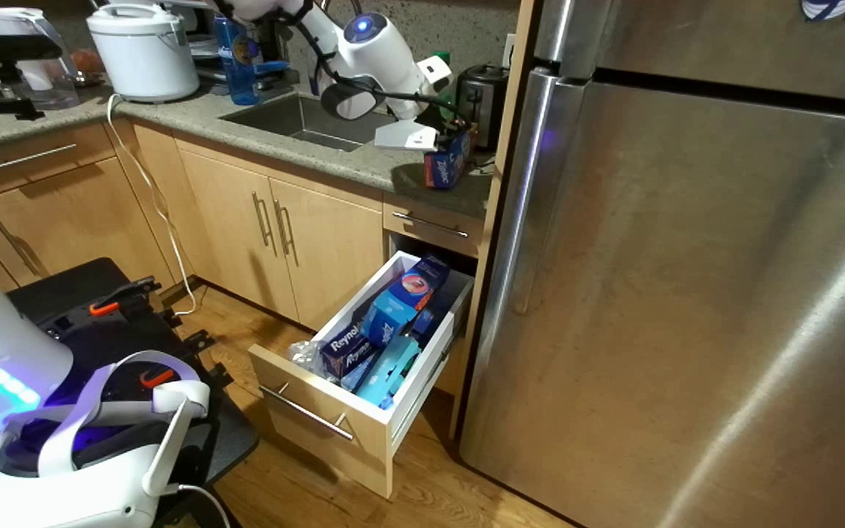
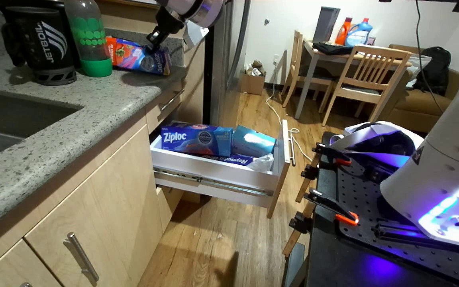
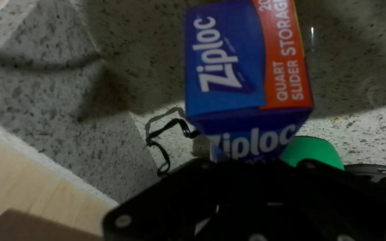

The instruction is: Get one of the boxes labeled 'Ziploc' from the open drawer of the cabinet and place it on the countertop

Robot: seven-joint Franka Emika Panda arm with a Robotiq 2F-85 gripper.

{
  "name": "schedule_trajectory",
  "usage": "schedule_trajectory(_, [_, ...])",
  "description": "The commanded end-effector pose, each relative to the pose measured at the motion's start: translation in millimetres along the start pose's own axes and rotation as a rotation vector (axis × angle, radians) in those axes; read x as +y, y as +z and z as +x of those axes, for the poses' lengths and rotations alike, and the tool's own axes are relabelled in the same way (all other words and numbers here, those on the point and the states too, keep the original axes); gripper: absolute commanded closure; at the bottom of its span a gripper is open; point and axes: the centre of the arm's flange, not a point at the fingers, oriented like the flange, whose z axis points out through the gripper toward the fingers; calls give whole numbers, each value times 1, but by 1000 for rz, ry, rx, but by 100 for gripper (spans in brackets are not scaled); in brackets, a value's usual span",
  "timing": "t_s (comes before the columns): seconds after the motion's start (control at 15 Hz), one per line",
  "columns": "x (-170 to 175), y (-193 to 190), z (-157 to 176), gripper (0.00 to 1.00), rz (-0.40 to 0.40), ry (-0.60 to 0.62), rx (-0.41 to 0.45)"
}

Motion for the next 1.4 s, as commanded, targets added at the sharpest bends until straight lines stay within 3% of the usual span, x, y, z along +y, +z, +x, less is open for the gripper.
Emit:
schedule_trajectory(0.0, [0, 0, 0, 98, 0, 0, 0])
schedule_trajectory(0.13, [0, 0, 0, 98, 0, 0, 0])
schedule_trajectory(0.2, [0, 0, 0, 73, 0, 0, 0])
schedule_trajectory(0.27, [3, -4, 1, 72, -10, 4, 3])
schedule_trajectory(0.93, [25, -27, 1, 0, -48, 25, 27])
schedule_trajectory(1.33, [34, -51, 4, 0, -72, 14, 44])
